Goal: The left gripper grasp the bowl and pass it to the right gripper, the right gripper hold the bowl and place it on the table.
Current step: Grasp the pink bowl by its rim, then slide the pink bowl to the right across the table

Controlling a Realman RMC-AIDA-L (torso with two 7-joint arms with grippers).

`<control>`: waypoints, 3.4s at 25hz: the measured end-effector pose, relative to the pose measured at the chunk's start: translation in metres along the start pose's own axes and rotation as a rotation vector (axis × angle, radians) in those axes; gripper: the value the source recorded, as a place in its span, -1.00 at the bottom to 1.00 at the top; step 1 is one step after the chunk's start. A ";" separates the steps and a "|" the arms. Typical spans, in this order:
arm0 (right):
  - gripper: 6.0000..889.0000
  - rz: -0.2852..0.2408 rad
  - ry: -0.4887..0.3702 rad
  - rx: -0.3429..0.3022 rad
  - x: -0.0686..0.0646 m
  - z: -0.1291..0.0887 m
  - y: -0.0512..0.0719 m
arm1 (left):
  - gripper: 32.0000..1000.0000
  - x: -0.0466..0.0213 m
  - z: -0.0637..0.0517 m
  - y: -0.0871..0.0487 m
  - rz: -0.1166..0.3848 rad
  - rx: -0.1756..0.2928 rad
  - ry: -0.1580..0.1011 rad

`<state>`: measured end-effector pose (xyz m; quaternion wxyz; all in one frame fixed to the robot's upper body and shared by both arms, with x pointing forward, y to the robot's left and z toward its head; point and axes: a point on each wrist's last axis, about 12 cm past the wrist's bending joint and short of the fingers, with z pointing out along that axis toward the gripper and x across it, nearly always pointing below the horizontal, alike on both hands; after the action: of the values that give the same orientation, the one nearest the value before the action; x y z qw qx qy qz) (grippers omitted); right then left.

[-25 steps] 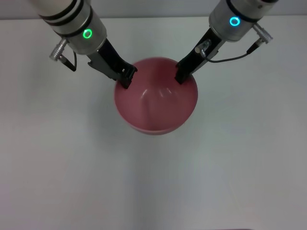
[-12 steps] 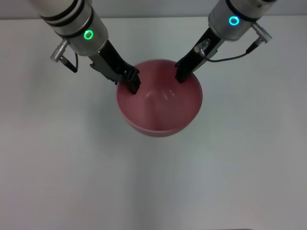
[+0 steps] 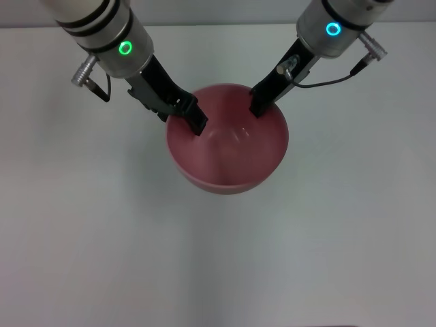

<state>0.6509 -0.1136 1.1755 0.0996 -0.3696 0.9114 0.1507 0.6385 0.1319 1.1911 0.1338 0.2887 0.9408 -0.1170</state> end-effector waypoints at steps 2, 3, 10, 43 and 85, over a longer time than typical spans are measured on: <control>-0.94 0.000 0.000 0.000 0.000 0.000 0.000 | 0.35 0.0001 0.000 0.000 -0.002 0.000 0.000; -0.94 -0.001 0.000 0.000 0.000 0.000 0.000 | 0.41 0.0002 0.000 0.000 -0.002 0.001 -0.001; -0.94 -0.001 0.001 0.000 0.000 0.000 0.000 | 0.69 0.0005 -0.001 0.000 -0.003 0.003 0.002; -0.94 0.005 0.004 -0.002 0.004 0.002 -0.002 | 0.68 0.0008 -0.045 -0.016 0.036 -0.009 -0.070; -0.94 0.126 -0.019 0.073 0.043 0.017 -0.049 | 0.68 0.0105 -0.038 0.009 -0.037 -0.137 -0.068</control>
<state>0.6564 -0.1692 1.1375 0.1119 -0.3064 0.9367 0.1270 0.6282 0.1561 1.2224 0.1827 0.2573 0.9467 -0.0645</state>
